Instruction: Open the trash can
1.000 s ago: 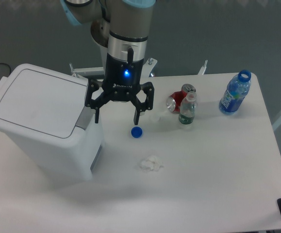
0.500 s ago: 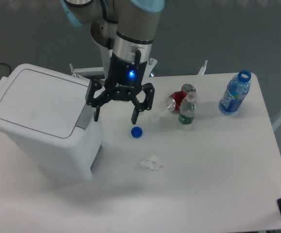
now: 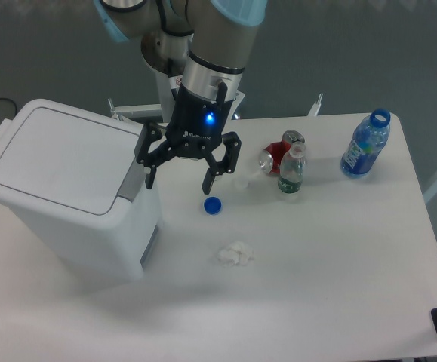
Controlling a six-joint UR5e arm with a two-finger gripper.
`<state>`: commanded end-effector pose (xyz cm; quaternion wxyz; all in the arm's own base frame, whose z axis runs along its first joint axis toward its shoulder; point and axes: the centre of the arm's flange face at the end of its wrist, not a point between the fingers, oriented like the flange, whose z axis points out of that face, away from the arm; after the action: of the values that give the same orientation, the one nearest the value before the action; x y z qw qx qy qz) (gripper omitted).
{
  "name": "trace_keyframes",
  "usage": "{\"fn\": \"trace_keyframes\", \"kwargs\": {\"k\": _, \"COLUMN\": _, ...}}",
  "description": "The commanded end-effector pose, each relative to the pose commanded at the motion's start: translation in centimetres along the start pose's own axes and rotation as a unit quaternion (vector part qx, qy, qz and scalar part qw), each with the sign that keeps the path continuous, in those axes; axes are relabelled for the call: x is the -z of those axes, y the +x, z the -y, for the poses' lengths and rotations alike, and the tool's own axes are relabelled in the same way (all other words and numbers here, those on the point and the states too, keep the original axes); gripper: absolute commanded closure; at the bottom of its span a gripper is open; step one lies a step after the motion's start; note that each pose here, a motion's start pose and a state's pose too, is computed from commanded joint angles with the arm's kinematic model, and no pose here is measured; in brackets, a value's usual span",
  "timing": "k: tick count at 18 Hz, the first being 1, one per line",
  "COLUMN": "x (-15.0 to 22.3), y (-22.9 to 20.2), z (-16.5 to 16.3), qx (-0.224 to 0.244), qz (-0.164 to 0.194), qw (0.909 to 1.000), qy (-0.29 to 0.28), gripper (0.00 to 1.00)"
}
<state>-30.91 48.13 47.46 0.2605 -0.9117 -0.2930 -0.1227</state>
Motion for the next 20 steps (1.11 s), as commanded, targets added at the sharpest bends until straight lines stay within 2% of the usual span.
{"fn": "trace_keyframes", "kwargs": {"k": 20, "x": -0.34, "y": 0.42, "z": -0.18, "qx": -0.004, "qz": -0.006, "qw": 1.0, "qy": -0.003, "gripper": 0.0}}
